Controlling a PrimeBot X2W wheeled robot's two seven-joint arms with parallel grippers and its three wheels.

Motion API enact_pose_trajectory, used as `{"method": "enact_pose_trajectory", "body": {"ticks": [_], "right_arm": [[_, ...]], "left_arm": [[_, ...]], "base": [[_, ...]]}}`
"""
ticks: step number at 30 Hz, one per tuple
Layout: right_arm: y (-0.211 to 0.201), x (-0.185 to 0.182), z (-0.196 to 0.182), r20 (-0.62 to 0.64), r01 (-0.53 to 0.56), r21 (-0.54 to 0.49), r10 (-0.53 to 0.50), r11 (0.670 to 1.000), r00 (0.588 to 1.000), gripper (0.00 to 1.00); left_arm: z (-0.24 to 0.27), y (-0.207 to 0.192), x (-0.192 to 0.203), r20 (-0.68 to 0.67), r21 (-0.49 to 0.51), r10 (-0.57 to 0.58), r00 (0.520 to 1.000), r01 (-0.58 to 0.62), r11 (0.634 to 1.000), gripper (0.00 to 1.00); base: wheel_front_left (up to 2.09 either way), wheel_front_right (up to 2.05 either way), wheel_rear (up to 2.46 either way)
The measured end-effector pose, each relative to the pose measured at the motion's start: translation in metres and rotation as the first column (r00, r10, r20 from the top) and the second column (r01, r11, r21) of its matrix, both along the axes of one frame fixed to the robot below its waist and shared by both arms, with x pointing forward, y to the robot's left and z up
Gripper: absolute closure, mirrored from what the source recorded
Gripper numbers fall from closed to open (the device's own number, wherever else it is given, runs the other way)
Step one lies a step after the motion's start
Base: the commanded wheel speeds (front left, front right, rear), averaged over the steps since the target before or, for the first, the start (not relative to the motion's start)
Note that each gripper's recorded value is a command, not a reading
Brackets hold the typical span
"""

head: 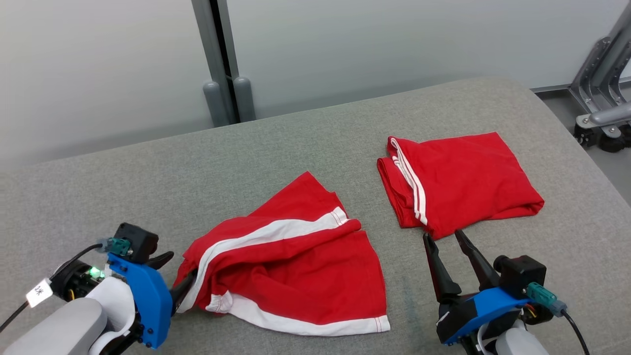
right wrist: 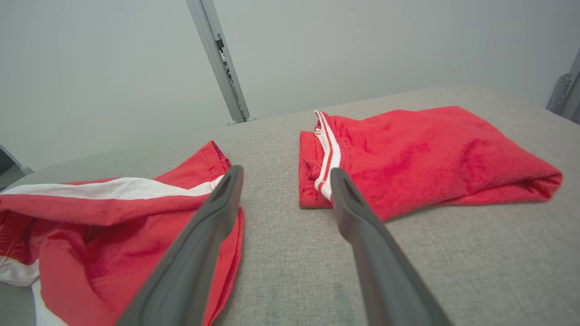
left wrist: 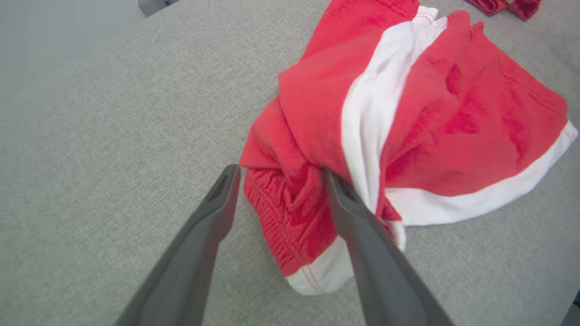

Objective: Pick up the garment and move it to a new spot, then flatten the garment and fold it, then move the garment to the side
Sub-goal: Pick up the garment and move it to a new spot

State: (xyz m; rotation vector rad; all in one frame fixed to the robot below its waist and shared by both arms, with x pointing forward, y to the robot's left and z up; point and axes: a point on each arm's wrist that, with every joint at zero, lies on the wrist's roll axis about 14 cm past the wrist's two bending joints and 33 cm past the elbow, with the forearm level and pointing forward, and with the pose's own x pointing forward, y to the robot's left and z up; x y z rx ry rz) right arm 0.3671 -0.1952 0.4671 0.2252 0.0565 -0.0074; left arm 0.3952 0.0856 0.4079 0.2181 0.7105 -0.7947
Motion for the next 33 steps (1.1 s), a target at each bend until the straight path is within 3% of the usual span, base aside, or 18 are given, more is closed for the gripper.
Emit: {"method": "enact_pose_trajectory", "body": {"ticks": [8, 15, 22, 25, 33], "right_arm": [[0.019, 0.007, 0.007, 0.023, -0.058, 0.001, 0.058, 0.998, 0.998, 0.00], [0.029, 0.010, 0.022, 0.068, -0.089, -0.002, 0.089, 0.996, 0.994, 0.00], [0.028, 0.009, 0.029, 0.098, -0.086, -0.004, 0.086, 0.996, 0.991, 0.00], [0.028, 0.010, 0.034, 0.115, -0.086, -0.008, 0.087, 0.996, 0.990, 0.00], [0.028, 0.006, 0.037, 0.131, -0.081, -0.016, 0.082, 0.997, 0.988, 0.00]], "left_arm": [[0.051, 0.021, 0.030, 0.213, -0.125, 0.115, 0.970, -0.089, 0.988, 0.00], [0.114, 0.042, 0.050, 0.454, -0.281, 0.286, 0.844, -0.169, 0.945, 0.00], [0.122, 0.070, 0.034, 0.457, -0.417, 0.507, 0.731, -0.327, 0.848, 0.00], [0.135, 0.085, 0.031, 0.486, -0.465, 0.580, 0.654, -0.368, 0.805, 0.00], [0.116, 0.093, -0.010, 0.419, -0.562, 0.702, 0.576, -0.443, 0.698, 0.00]], "base": [[0.00, 0.00, 0.00], [0.00, 0.00, 0.00], [0.00, 0.00, 0.00], [0.00, 0.00, 0.00], [0.00, 0.00, 0.00]]}}
